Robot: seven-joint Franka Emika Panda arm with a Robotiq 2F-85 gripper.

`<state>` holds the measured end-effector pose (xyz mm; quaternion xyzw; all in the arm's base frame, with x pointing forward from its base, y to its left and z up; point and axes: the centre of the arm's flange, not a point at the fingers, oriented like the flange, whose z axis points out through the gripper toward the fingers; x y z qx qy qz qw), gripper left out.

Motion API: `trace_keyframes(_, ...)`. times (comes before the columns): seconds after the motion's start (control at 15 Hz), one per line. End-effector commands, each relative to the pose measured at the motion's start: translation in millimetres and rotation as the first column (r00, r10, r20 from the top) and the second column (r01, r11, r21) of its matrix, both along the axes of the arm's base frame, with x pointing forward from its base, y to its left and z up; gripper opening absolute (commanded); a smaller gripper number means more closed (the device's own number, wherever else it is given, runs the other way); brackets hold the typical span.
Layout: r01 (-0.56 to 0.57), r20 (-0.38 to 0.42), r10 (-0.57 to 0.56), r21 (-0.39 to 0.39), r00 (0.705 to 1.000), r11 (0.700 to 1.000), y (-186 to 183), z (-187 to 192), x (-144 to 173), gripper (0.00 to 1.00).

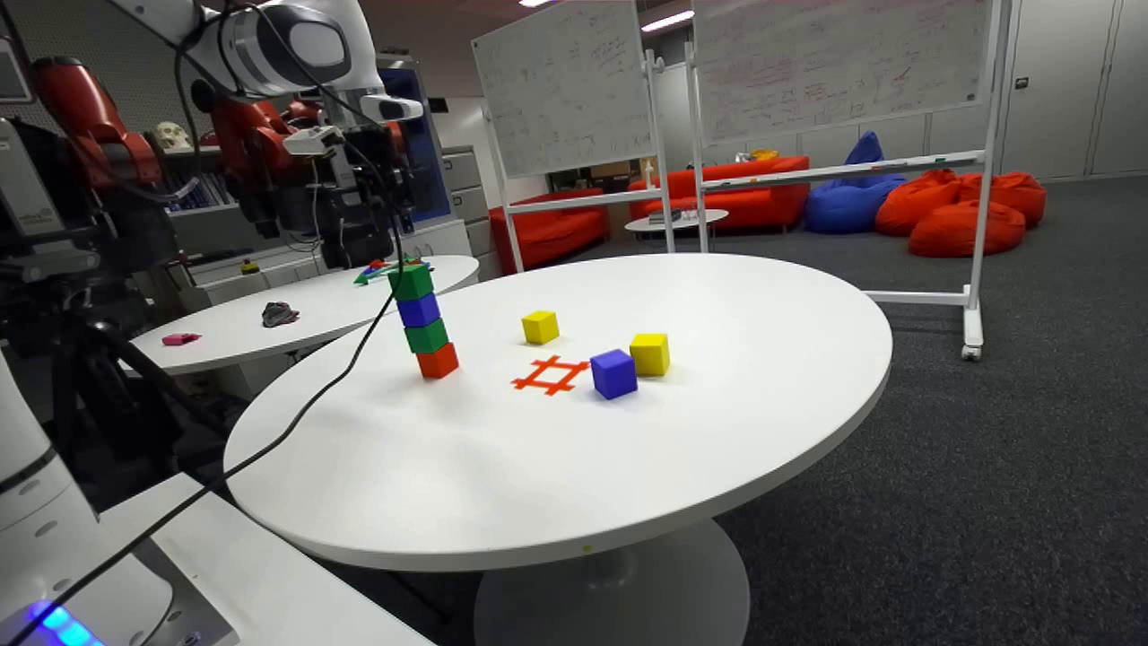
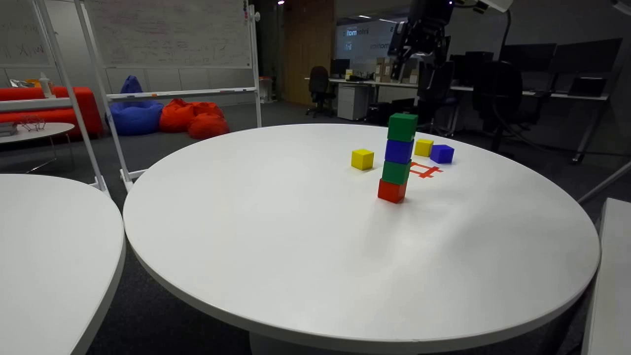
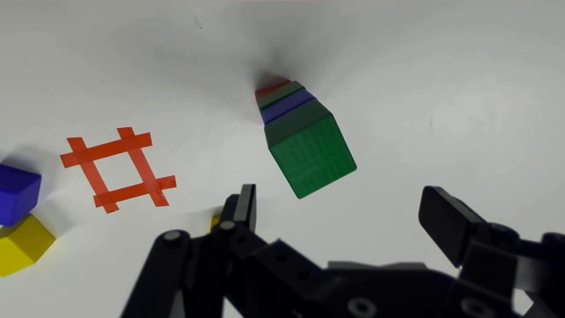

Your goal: Unstack all the toy blocks then put the orange block in the marked zone

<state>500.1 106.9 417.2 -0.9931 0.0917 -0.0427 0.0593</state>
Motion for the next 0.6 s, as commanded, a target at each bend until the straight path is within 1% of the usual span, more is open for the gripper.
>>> trace_keyframes(0.0,0.027,-0.040,-0.027,-0.010,0.999,1.000,-5,3,13,1.00)
trace_keyframes(0.13,0.030,-0.047,-0.030,-0.005,0.998,1.000,-6,4,15,1.00)
trace_keyframes(0.2,0.044,-0.029,-0.044,-0.002,0.999,0.999,-7,5,16,1.00)
trace_keyframes(0.27,0.064,0.020,-0.065,0.008,0.998,0.998,-8,6,19,1.00)
trace_keyframes(0.33,0.072,0.028,-0.073,0.028,0.997,0.997,-9,8,21,1.00)
trace_keyframes(0.53,0.043,0.017,-0.044,0.035,0.999,0.998,-13,13,22,1.00)
